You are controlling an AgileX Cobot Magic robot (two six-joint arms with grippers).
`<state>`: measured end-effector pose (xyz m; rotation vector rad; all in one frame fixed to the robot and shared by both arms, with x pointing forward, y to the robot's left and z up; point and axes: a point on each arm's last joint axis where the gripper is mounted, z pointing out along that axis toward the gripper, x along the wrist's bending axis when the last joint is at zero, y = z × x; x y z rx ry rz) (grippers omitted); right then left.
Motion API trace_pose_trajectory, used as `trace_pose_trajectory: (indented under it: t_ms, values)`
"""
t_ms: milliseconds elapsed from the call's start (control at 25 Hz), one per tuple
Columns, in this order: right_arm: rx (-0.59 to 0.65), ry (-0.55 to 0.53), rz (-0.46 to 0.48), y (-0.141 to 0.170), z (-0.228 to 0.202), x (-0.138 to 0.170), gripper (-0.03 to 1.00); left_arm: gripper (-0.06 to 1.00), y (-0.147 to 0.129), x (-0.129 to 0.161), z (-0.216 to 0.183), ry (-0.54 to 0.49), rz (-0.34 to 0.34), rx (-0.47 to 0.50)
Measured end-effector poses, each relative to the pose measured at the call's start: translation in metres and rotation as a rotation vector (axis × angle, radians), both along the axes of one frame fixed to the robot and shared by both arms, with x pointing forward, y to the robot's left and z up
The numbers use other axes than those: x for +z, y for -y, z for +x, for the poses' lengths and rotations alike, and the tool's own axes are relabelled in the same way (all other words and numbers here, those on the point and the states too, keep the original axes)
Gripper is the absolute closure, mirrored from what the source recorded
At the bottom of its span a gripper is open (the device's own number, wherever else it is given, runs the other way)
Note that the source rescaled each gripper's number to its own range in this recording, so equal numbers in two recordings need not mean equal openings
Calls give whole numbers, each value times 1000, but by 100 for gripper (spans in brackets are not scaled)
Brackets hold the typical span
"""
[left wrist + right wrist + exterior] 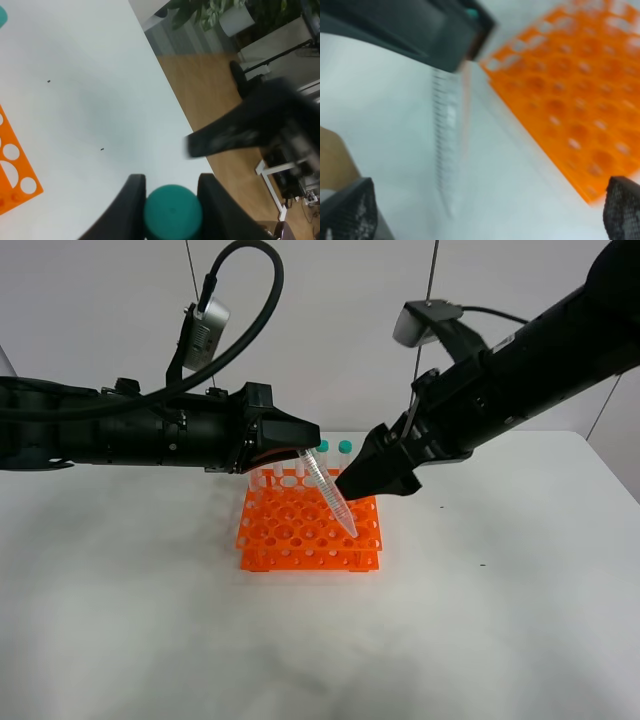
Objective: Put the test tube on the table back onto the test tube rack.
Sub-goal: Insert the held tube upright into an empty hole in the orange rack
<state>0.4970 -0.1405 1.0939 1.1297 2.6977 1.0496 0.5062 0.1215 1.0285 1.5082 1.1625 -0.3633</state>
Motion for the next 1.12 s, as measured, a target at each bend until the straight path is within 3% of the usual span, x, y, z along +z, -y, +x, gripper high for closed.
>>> trace_pose_trajectory:
  t_ms: [240, 440, 600, 800, 1120]
  values:
    - [-249, 27, -152, 28, 16, 14, -3, 94, 0, -1, 0, 5, 13, -6]
    - [-519, -8, -228, 84, 39, 7, -3, 94, -1, -2, 0, 8, 26, 2]
    - [-663, -76, -302, 133, 48, -3, -3, 94, -1, -2, 1, 8, 31, 9]
    - [-726, -195, -354, 164, 40, -7, -3, 94, -1, -2, 1, 9, 32, 10]
    - [-632, -244, -240, 151, 38, -7, -3, 94, -1, -2, 1, 9, 32, 11]
